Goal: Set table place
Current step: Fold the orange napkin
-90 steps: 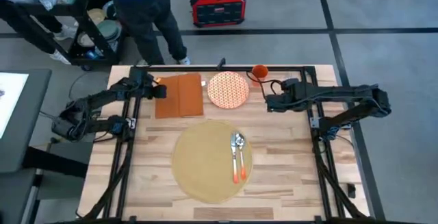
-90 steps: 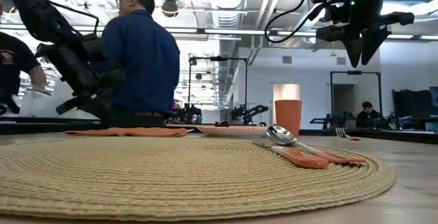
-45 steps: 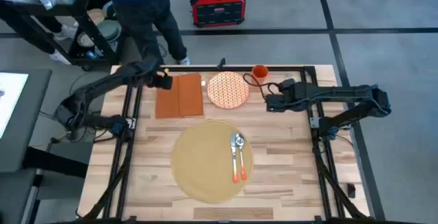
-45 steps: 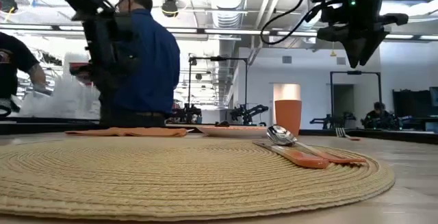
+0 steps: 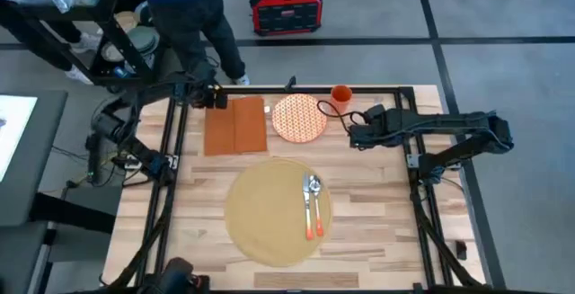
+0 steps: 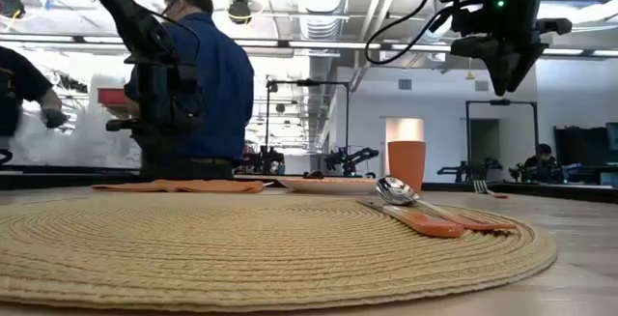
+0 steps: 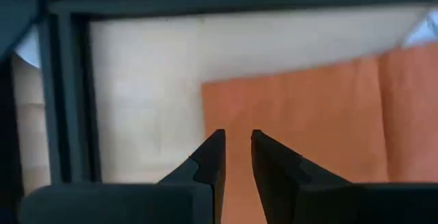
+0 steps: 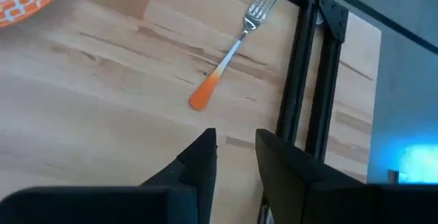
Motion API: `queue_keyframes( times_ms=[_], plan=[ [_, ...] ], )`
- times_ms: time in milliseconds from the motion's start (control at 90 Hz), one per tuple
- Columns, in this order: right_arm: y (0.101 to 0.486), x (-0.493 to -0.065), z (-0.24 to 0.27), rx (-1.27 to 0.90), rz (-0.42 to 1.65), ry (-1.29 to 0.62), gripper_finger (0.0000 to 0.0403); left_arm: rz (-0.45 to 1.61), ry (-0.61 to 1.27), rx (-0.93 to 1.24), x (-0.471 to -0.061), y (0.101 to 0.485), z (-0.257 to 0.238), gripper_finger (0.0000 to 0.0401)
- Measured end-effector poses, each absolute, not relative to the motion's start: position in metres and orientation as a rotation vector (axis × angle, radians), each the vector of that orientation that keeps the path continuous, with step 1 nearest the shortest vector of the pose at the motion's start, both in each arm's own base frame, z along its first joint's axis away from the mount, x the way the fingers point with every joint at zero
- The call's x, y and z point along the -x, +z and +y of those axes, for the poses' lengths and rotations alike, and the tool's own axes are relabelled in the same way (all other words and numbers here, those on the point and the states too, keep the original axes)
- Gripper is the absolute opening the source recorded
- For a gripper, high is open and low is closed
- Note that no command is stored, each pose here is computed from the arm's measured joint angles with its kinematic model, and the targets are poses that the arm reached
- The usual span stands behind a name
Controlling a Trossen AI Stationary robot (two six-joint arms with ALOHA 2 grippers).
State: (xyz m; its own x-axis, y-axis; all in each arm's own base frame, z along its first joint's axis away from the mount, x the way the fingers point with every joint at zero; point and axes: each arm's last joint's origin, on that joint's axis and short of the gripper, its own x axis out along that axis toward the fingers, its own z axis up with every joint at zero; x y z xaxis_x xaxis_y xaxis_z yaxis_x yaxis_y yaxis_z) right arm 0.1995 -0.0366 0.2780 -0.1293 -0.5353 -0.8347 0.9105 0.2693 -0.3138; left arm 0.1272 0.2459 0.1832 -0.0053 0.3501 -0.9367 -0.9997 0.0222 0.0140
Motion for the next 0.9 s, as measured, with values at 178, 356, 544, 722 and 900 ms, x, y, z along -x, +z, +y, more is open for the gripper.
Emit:
queue_keyframes(
  times_ms=[178, 356, 544, 722, 900],
  plan=[
    [0.278, -0.200, -0.037, -0.435, 1.117, -1.306, 0.0092, 0.986, 1.315, 0.982, -0.129, 0.172, 0.247, 0.0051],
    [0.278, -0.201, -0.037, -0.420, 1.127, -1.282, 0.0092, 1.003, 1.287, 0.987, -0.135, 0.162, 0.250, 0.0052],
    [0.277, -0.203, -0.037, -0.409, 1.148, -1.240, 0.0092, 1.068, 1.258, 0.974, -0.133, 0.163, 0.245, 0.0073],
    [0.277, -0.203, -0.037, -0.381, 1.177, -1.199, 0.0092, 1.071, 1.260, 0.963, -0.133, 0.164, 0.244, 0.0103],
    [0.277, -0.203, -0.036, -0.358, 1.227, -1.142, 0.0092, 1.044, 1.365, 0.971, -0.131, 0.165, 0.245, 0.0120]
  ],
)
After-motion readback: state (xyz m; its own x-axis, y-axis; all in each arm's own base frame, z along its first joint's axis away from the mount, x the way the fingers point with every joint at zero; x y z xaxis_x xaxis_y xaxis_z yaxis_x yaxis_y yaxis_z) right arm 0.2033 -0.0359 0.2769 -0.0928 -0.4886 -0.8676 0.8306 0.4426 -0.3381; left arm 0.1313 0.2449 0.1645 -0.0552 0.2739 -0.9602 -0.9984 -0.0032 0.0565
